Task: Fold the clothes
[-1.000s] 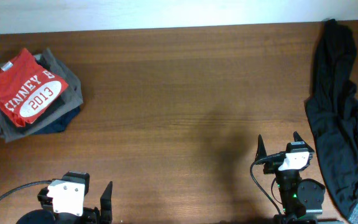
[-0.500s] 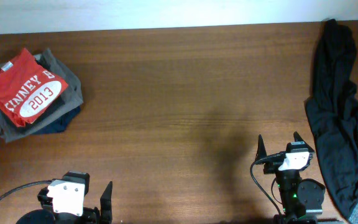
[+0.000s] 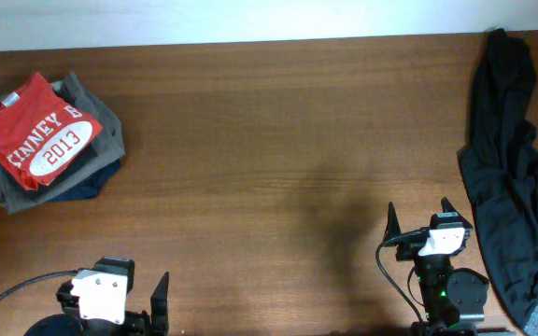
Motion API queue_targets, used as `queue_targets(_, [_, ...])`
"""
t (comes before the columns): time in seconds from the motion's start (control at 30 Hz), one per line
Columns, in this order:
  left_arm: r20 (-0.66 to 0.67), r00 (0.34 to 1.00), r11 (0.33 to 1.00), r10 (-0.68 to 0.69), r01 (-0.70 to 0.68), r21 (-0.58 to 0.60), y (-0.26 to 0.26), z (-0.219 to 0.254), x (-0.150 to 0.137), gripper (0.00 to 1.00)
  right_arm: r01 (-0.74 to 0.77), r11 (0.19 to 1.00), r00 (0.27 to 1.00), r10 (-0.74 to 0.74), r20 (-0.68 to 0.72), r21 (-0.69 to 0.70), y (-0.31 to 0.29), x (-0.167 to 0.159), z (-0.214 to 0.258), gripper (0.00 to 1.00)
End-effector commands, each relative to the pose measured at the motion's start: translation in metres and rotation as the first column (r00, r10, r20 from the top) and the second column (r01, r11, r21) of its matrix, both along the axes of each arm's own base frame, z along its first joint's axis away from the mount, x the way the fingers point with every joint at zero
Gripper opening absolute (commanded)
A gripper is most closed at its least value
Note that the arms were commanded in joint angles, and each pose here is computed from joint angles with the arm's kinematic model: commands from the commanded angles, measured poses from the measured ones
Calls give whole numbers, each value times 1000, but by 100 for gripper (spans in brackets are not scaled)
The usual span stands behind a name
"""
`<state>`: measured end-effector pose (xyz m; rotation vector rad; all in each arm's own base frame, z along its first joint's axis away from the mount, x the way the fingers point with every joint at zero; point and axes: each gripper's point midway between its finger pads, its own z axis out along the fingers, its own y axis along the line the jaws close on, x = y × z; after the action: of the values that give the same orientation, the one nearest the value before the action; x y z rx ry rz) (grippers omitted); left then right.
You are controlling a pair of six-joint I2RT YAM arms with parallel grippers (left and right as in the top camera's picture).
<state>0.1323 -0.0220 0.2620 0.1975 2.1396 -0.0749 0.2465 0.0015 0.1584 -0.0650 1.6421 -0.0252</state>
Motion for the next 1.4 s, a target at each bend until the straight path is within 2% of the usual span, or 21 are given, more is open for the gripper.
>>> queue_targets(0.0, [7, 1000, 1000, -8, 7, 17, 0, -6, 7, 99, 7, 1000, 1000, -7, -3, -5, -1, 0, -2, 99])
queue_targets(0.17, [70, 998, 1000, -7, 6, 15, -1, -21, 34, 99, 7, 1000, 1000, -7, -3, -5, -1, 0, -2, 99])
queue_targets(0.33, [134, 990, 999, -35, 36, -3, -7, -51, 50, 99, 7, 1000, 1000, -7, -3, -5, -1, 0, -2, 99])
queue_targets(0.5, [264, 962, 996, -76, 85, -24, -17, -70, 69, 99, 7, 1000, 1000, -7, -3, -5, -1, 0, -2, 99])
queue_targets(0.73, [499, 862, 994, -85, 106, -14, -21, -66, 98, 99, 7, 1000, 1000, -7, -3, -5, -1, 0, -2, 99])
queue_targets(0.93, [658, 752, 1000, 30, -22, -20, 0, -53, 111, 99, 7, 1000, 1000, -7, -3, -5, -1, 0, -2, 99])
queue_targets(1.07, [628, 768, 990, 124, -139, -25, 21, -62, 113, 99, 7, 1000, 1000, -7, -3, -5, -1, 0, -2, 99])
queue_targets(1.2, [475, 872, 990, 122, -144, 11, 21, -108, 113, 99, 7, 1000, 1000, -7, -3, -5, -1, 0, -2, 99])
queue_targets(1.37, [485, 870, 994, 95, -111, 5, 15, -105, 113, 99, 7, 1000, 1000, -7, -3, -5, -1, 0, -2, 99])
